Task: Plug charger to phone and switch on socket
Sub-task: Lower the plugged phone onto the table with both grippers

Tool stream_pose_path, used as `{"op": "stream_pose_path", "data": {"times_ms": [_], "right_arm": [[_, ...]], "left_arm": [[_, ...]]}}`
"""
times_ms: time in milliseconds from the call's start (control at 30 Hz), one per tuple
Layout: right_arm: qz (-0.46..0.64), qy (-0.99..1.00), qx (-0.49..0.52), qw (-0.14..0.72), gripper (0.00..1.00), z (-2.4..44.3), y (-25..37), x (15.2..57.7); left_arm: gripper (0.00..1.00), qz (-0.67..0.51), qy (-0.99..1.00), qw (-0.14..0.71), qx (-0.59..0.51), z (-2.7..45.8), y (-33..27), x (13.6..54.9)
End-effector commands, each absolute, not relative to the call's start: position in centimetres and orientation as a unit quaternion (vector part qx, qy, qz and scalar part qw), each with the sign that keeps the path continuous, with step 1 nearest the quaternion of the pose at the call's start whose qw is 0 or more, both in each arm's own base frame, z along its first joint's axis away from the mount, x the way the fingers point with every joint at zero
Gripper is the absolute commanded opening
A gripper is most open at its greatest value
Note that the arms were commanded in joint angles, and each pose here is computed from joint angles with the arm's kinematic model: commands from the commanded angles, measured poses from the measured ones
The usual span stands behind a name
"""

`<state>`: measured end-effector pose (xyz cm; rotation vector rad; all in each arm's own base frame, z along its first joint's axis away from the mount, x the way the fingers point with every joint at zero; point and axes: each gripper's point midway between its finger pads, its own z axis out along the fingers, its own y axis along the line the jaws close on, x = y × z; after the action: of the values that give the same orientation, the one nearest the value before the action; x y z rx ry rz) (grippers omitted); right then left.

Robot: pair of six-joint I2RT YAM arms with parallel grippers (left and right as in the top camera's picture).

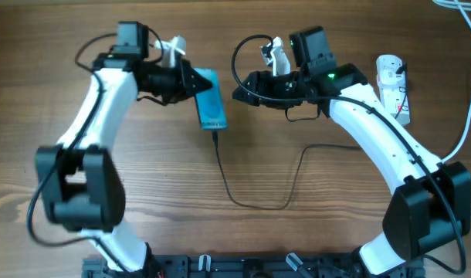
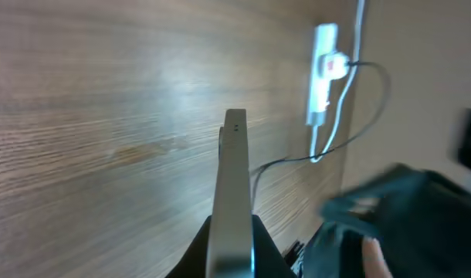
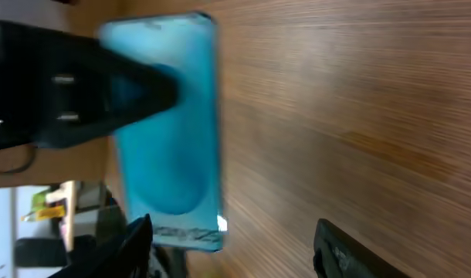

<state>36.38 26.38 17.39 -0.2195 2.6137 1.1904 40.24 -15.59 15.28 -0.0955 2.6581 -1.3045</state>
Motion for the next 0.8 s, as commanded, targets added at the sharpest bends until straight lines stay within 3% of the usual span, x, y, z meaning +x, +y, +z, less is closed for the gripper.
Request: {"op": "stream_pose_path", "data": {"times_ms": [0, 333, 767], "right_arm": [[0.379, 0.91, -0.088, 0.147, 0.68, 17.0, 25.6, 36.7], [0.367, 0.916, -0.09, 0.136, 0.68, 16.4, 25.2, 36.2], [0.365, 0.917, -0.088, 0.131, 0.68, 16.3, 25.2, 36.0]], "left_arm": [[0.04, -0.451, 0.891, 0.049, -0.016, 11.1, -17.7, 40.3], [0.04, -0.445, 0.895, 0.022, -0.019, 4.3, -18.5, 41.5], [0.04, -0.343, 0.937, 0.048, -0.038, 1.4, -15.8, 42.5]]}}
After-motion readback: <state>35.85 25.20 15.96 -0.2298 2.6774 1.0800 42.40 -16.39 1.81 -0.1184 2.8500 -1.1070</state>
